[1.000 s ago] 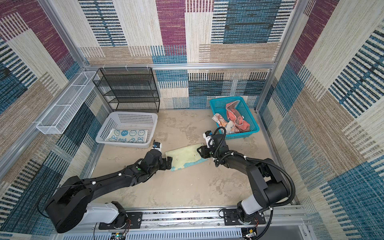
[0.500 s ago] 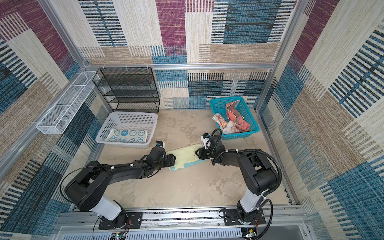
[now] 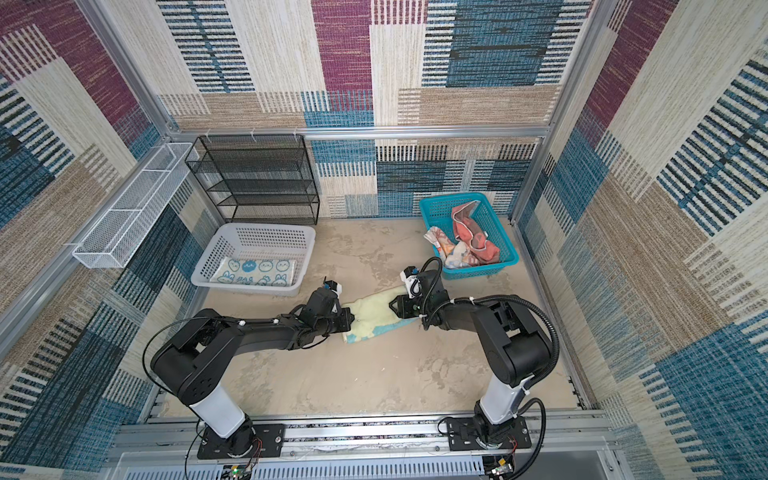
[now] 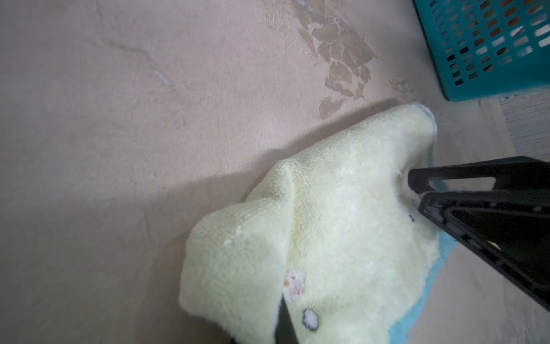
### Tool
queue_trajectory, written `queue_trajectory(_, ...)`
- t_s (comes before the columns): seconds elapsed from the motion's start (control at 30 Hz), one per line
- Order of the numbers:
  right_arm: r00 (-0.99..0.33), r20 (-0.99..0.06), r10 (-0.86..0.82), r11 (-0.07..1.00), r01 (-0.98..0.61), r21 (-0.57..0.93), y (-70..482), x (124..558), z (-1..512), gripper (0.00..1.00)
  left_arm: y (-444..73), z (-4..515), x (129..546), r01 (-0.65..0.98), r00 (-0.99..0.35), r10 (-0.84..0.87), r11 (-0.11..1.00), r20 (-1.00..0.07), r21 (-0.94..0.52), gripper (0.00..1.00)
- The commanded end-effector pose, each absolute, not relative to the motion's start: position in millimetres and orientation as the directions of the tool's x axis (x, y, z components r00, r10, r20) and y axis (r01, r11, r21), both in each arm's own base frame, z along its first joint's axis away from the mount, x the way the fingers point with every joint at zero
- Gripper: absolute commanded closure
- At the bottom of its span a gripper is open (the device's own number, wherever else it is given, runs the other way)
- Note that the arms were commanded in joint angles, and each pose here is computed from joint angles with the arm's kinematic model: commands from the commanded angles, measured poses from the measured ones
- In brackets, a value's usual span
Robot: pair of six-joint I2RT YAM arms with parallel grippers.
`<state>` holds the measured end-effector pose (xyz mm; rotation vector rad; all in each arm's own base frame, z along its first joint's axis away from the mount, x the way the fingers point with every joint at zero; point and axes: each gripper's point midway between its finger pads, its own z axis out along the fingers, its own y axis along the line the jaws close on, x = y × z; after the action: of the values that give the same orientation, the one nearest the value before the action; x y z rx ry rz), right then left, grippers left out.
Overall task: Fold and stack the towels
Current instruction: 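Lift the folded green towel with the left gripper and lower it into the white basket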
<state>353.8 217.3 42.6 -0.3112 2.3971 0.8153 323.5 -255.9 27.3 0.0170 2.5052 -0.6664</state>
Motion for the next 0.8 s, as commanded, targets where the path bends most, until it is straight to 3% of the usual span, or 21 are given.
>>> queue_trajectory(0.0, -0.758, -0.651, -0.032, 0.781, -0.426, 0.458, 219, 362, 59, 0.52, -236, 21, 322, 0.12, -0.88, -0.043, 0.944, -0.474, -0.307, 1.0)
queue_trajectory(0.43, -0.571, -0.821, 0.028, 0.845, -0.425, 0.324, 195, 376, 131, 0.34, -195, 115, 392, 0.168, -0.845, 0.162, 0.985, -0.509, 0.034, 1.0)
queue_trajectory(0.63, -0.526, -0.85, 0.032, 0.858, -0.422, 0.293, 189, 379, 147, 0.31, -169, 146, 420, 0.208, -0.856, 0.257, 0.965, -0.448, 0.158, 1.0)
queue_trajectory(0.77, -0.52, -0.854, 0.027, 0.855, -0.431, 0.289, 191, 379, 149, 0.31, -149, 162, 434, 0.221, -0.873, 0.265, 0.963, -0.41, 0.152, 1.0)
